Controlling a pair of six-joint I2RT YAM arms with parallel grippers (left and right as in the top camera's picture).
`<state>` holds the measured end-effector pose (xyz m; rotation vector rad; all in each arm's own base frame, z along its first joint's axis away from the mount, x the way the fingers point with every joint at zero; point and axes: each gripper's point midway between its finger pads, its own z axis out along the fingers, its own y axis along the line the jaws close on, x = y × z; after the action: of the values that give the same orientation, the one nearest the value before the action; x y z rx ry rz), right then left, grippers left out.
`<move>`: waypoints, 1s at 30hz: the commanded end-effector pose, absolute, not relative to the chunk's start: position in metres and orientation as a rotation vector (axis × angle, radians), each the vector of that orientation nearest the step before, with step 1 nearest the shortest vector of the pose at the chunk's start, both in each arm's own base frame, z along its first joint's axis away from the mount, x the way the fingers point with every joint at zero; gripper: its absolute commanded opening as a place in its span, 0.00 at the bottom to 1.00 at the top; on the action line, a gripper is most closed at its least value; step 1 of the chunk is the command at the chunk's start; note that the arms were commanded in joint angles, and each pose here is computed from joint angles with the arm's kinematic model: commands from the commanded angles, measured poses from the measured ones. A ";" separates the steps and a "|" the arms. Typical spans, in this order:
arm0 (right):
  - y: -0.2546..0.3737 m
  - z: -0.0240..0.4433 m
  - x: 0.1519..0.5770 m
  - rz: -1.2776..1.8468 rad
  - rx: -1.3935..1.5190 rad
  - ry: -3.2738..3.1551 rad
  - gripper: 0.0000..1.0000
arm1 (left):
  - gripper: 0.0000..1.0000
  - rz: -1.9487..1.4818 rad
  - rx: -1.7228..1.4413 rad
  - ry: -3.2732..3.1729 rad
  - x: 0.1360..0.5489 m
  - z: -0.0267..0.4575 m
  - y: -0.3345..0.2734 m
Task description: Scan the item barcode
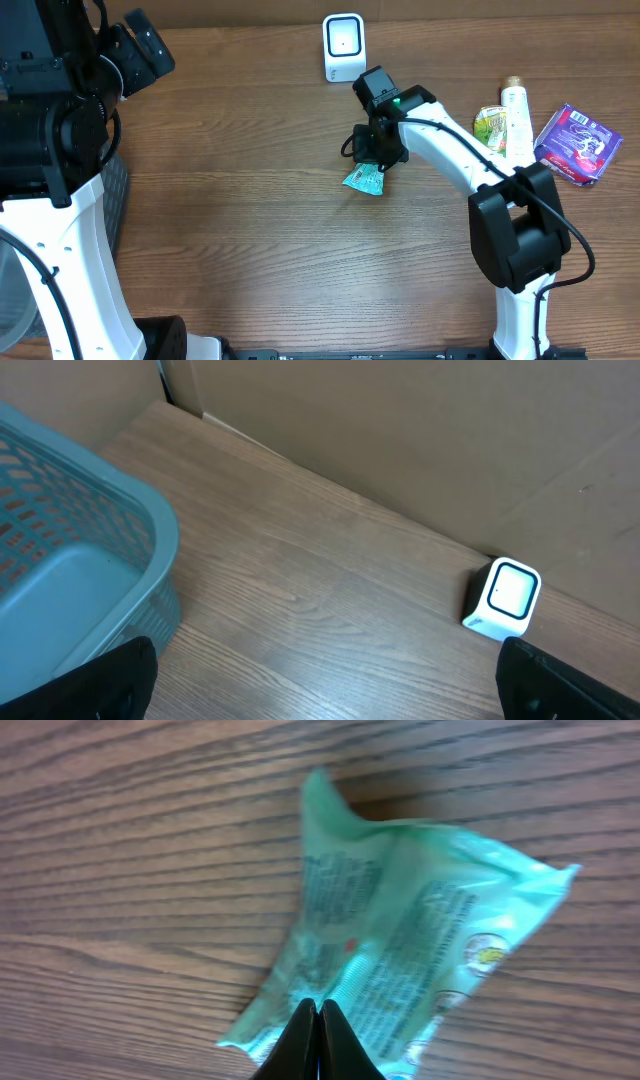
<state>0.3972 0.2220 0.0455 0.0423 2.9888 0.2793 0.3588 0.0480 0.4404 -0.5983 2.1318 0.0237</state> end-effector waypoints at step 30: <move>0.259 0.011 0.390 0.492 -0.046 2.941 0.97 | 1.00 0.049 -0.583 2.135 0.360 0.441 0.051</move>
<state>0.3966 0.2730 0.0320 -0.0812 2.8726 0.5522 0.3588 0.0480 0.4404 -0.5983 2.1318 0.0237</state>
